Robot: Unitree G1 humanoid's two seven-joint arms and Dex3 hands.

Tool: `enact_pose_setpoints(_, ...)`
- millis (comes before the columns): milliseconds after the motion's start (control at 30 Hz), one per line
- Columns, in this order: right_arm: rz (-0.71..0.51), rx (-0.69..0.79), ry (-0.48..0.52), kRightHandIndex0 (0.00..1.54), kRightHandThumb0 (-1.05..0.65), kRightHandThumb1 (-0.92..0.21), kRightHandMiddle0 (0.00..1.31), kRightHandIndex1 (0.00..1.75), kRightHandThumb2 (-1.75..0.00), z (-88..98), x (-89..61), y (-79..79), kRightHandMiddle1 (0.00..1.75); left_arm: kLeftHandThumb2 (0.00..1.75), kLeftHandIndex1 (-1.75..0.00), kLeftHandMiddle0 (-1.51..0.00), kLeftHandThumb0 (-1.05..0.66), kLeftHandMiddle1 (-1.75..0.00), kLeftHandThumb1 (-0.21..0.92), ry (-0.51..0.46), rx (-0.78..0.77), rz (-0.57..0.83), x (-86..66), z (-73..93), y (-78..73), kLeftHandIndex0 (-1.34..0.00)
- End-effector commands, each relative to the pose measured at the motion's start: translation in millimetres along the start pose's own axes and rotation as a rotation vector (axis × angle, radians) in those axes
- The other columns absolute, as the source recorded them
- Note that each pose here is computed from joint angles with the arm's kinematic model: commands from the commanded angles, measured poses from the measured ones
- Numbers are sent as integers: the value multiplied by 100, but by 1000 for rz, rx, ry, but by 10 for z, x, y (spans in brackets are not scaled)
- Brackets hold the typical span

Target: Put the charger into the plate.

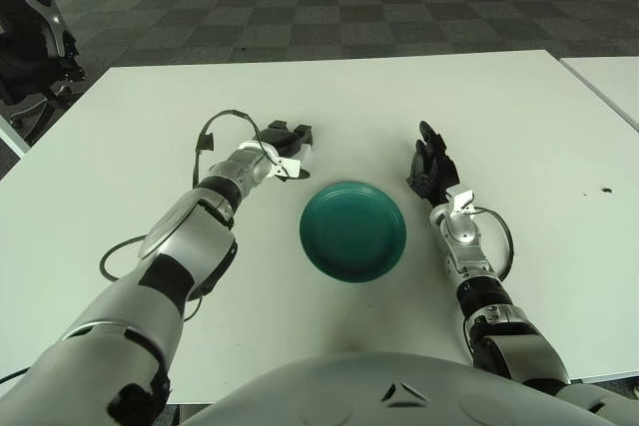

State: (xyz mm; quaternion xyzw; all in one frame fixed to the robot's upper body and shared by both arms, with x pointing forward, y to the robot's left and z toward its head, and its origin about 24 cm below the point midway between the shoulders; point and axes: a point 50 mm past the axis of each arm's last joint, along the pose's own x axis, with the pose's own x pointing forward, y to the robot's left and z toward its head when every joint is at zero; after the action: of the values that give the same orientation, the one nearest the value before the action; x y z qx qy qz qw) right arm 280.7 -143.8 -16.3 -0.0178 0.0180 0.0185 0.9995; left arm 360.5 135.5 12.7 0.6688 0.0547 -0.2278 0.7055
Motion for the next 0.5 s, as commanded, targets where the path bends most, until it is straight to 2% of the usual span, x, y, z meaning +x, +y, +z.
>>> enact_pose_setpoints(0, -33, 39, 370, 8, -90, -92, 0, 0, -88, -724, -596, -12, 11, 131, -174, -66, -5, -163, 28, 91, -29, -105, -123, -155, -410, -46)
enact_pose_setpoints(167, -46, 56, 383, 10, -88, -92, 0, 1, -87, -734, -592, -24, 14, 145, -175, -78, -1, -157, 15, 101, -58, -74, -135, -180, -411, -53)
enact_pose_setpoints(467, -57, 74, 386, 13, -85, -92, 0, 1, -88, -731, -585, -41, 19, 150, -175, -84, 0, -154, 10, 103, -52, -44, -149, -217, -402, -56)
